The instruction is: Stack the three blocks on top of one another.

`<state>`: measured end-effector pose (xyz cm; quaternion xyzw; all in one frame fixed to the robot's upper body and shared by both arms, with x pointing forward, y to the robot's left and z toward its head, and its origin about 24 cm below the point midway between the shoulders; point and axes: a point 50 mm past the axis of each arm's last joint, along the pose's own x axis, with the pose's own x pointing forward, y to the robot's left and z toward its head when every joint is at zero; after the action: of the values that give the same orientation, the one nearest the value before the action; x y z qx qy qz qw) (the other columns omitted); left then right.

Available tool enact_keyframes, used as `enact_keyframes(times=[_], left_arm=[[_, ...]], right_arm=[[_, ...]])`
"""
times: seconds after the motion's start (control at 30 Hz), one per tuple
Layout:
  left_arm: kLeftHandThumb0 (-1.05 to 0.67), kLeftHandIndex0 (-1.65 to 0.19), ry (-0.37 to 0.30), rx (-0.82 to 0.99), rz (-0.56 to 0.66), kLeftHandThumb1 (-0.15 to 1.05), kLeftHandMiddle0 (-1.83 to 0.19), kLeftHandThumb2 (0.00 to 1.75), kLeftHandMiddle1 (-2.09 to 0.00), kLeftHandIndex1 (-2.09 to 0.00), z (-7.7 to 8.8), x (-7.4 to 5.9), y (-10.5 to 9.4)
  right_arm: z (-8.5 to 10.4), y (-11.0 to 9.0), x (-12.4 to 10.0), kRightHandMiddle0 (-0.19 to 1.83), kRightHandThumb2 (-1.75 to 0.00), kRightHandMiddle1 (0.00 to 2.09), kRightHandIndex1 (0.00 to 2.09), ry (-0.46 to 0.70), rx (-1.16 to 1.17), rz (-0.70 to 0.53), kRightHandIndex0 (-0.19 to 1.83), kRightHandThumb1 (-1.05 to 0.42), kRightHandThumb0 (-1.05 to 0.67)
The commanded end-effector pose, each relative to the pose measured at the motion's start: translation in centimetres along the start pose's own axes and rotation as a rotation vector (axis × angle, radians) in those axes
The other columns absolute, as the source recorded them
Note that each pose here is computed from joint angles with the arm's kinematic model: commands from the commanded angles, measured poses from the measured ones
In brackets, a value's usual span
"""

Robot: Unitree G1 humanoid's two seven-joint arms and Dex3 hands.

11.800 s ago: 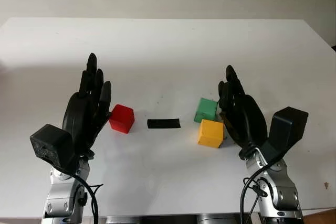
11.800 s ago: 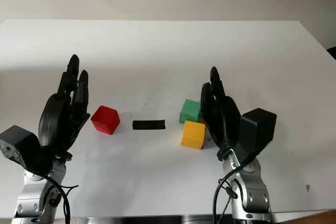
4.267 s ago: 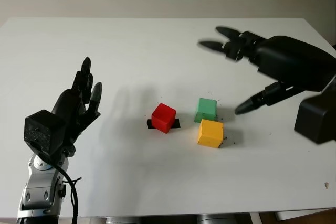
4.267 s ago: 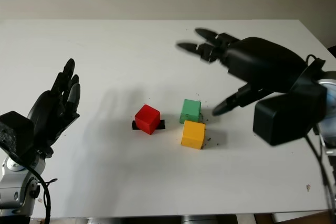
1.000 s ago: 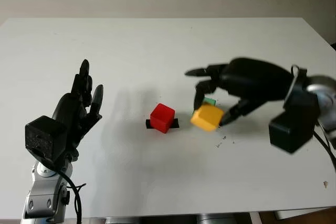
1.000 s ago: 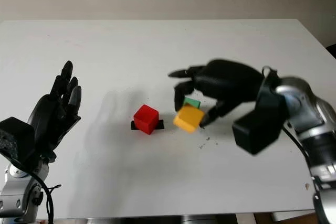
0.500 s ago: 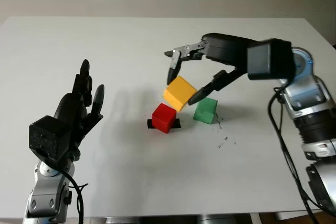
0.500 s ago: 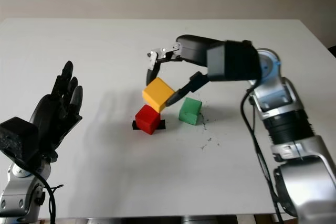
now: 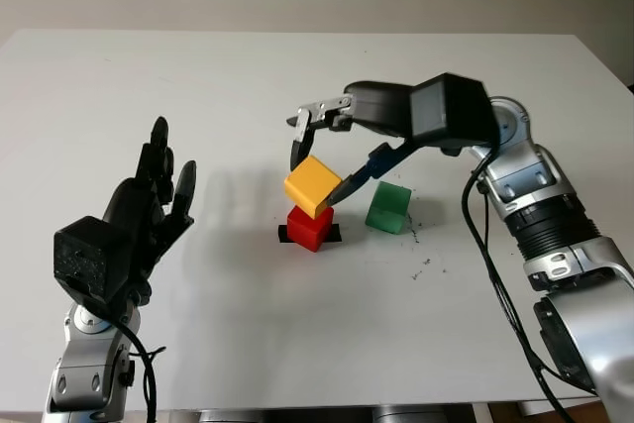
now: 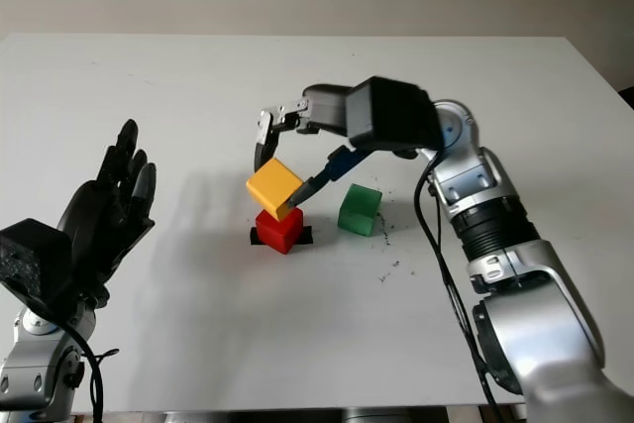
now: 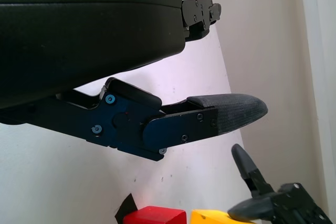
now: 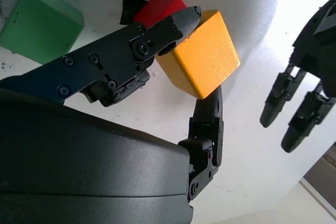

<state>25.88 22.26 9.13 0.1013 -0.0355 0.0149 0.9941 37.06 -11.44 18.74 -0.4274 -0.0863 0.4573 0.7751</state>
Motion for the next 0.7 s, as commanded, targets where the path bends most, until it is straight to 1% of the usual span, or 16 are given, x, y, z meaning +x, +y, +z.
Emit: enact_keyframes(times=[0.0, 0.2, 0.3, 0.67], left_arm=[[-0.77, 0.15, -0.029, 0.010, 0.002, 1.05, 0.15, 0.61, -0.06, -0.06, 0.6, 0.1, 0.1], [-0.75, 0.14, -0.032, 0.044, 0.001, 1.05, 0.14, 0.63, -0.06, -0.06, 0.8, -0.1, 0.4], [-0.78, 0.15, -0.030, 0.052, -0.001, 1.05, 0.15, 0.63, -0.05, -0.05, 0.8, -0.1, 0.4], [-0.78, 0.14, -0.021, 0.042, 0.003, 1.05, 0.14, 0.62, -0.05, -0.06, 0.8, -0.3, 0.4]], right_arm=[[0.7, -0.6, 0.3, 0.40, -0.05, 1.40, 0.05, -0.014, -0.038, -0.007, 0.16, -0.95, -0.45], [0.0, -0.1, 0.8, 0.39, -0.06, 1.40, 0.04, 0.011, -0.006, 0.013, 0.14, -0.95, -0.45], [-0.3, 0.1, 0.9, 0.38, -0.06, 1.41, 0.04, 0.020, -0.007, 0.023, 0.13, -0.96, -0.45], [-0.9, 0.5, 0.9, 0.36, -0.05, 1.46, 0.05, 0.014, -0.005, 0.043, 0.13, -0.96, -0.46]])
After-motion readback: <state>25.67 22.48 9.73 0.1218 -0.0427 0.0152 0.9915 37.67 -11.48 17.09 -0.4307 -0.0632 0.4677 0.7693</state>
